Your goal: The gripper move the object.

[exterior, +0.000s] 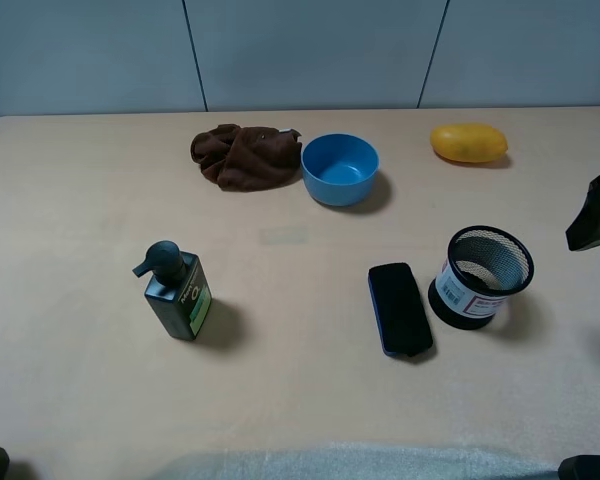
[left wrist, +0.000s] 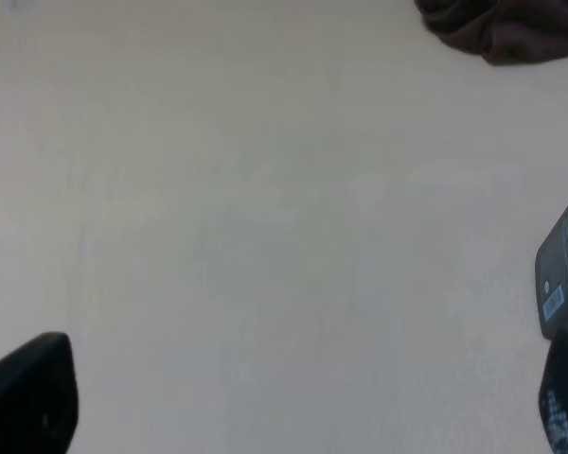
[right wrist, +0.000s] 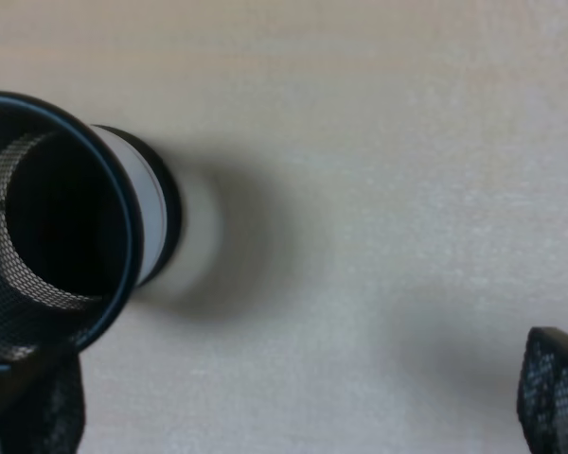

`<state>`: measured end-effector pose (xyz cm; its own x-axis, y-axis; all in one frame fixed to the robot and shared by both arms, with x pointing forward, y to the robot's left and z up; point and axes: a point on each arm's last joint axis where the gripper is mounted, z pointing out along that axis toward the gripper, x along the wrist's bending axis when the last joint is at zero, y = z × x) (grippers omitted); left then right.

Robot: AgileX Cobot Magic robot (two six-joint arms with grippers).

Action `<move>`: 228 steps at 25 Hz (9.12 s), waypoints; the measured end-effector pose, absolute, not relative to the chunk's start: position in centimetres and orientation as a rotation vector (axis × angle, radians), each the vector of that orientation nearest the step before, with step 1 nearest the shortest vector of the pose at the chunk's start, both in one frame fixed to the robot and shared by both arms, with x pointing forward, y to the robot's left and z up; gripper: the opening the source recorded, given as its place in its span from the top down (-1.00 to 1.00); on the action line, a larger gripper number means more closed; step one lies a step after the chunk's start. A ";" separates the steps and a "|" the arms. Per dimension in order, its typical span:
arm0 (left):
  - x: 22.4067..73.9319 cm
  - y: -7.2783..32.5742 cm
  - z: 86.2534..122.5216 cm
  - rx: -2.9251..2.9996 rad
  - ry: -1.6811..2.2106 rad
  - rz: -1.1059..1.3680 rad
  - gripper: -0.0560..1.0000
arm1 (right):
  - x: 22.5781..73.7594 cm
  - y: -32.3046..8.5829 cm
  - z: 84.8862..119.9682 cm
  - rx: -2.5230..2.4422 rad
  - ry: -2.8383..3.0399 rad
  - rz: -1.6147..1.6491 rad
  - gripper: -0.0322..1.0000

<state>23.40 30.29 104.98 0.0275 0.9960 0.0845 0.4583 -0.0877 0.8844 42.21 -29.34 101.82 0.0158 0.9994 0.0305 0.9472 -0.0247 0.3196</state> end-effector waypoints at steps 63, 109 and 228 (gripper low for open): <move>23.4 30.3 105.0 1.627 1.504 1.006 -0.98 | 48.3 -28.2 90.0 2.318 2.218 0.193 0.39; 23.4 30.3 105.0 1.628 1.504 1.007 -0.98 | 47.5 -28.0 98.0 2.294 2.218 0.267 0.81; 23.5 30.3 104.8 1.631 1.507 1.004 -0.98 | 46.4 -2.6 93.6 1.669 2.734 0.266 0.81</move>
<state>23.45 30.29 104.84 0.0274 0.9960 0.0852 0.4627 -0.0882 0.8821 46.42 -2.65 93.58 -0.4589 0.8762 0.1474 0.8881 0.4478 0.1032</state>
